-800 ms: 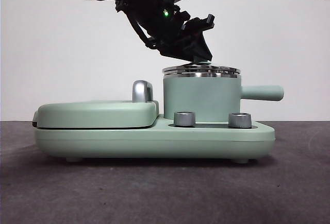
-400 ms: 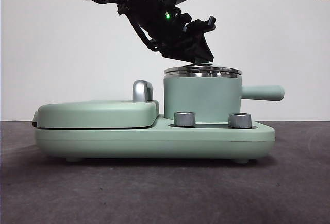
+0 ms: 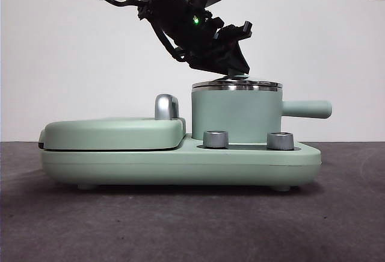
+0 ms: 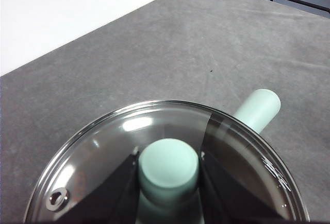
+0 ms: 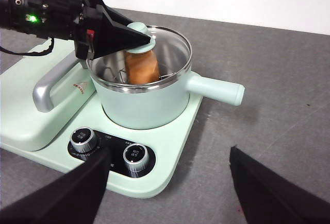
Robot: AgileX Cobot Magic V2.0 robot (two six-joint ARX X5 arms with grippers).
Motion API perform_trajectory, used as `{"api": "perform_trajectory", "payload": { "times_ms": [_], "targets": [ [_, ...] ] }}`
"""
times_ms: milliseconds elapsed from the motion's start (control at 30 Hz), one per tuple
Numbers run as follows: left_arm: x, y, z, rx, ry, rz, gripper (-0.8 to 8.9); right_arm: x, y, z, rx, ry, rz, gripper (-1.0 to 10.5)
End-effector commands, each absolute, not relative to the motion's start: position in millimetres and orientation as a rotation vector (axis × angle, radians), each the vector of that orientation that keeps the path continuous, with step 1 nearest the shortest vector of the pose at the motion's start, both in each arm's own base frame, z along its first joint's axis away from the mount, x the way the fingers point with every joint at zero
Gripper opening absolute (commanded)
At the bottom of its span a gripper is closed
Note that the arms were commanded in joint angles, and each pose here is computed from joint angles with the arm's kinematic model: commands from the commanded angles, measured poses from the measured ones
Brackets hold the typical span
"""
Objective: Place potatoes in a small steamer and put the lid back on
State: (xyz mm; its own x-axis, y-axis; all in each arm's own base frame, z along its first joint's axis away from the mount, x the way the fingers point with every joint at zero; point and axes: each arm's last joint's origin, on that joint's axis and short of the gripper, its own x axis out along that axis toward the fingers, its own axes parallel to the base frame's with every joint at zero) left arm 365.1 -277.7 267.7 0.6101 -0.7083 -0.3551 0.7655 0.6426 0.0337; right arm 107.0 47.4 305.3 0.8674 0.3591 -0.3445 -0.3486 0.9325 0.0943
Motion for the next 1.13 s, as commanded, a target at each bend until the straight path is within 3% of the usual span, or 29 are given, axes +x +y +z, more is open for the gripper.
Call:
{"api": "perform_trajectory", "payload": {
  "times_ms": [33,133,167,400,600,733,1133],
  "targets": [
    [368,-285,259,0.192,0.347,-0.867,1.56,107,48,306,0.036,0.369,0.371,3.6],
    [367,-284,264,0.17,0.35,-0.863,3.35,107,48,305,0.035,0.374,0.37,3.6],
    [366,-283,266,0.17,0.349,-0.863,3.49,107,48,305,0.035,0.375,0.37,3.6],
    [348,-264,298,0.167,0.407,-0.867,3.42,107,48,305,0.034,0.376,0.37,3.6],
    [338,-223,326,-0.028,0.56,-0.849,3.41,107,48,305,0.035,0.381,0.374,3.6],
    [330,-191,333,-0.077,0.567,-0.785,3.41,107,48,304,0.037,0.392,0.38,3.6],
    [260,-105,301,-0.165,0.498,-0.637,3.41,114,55,294,0.059,0.51,0.457,3.6]
  ]
}}
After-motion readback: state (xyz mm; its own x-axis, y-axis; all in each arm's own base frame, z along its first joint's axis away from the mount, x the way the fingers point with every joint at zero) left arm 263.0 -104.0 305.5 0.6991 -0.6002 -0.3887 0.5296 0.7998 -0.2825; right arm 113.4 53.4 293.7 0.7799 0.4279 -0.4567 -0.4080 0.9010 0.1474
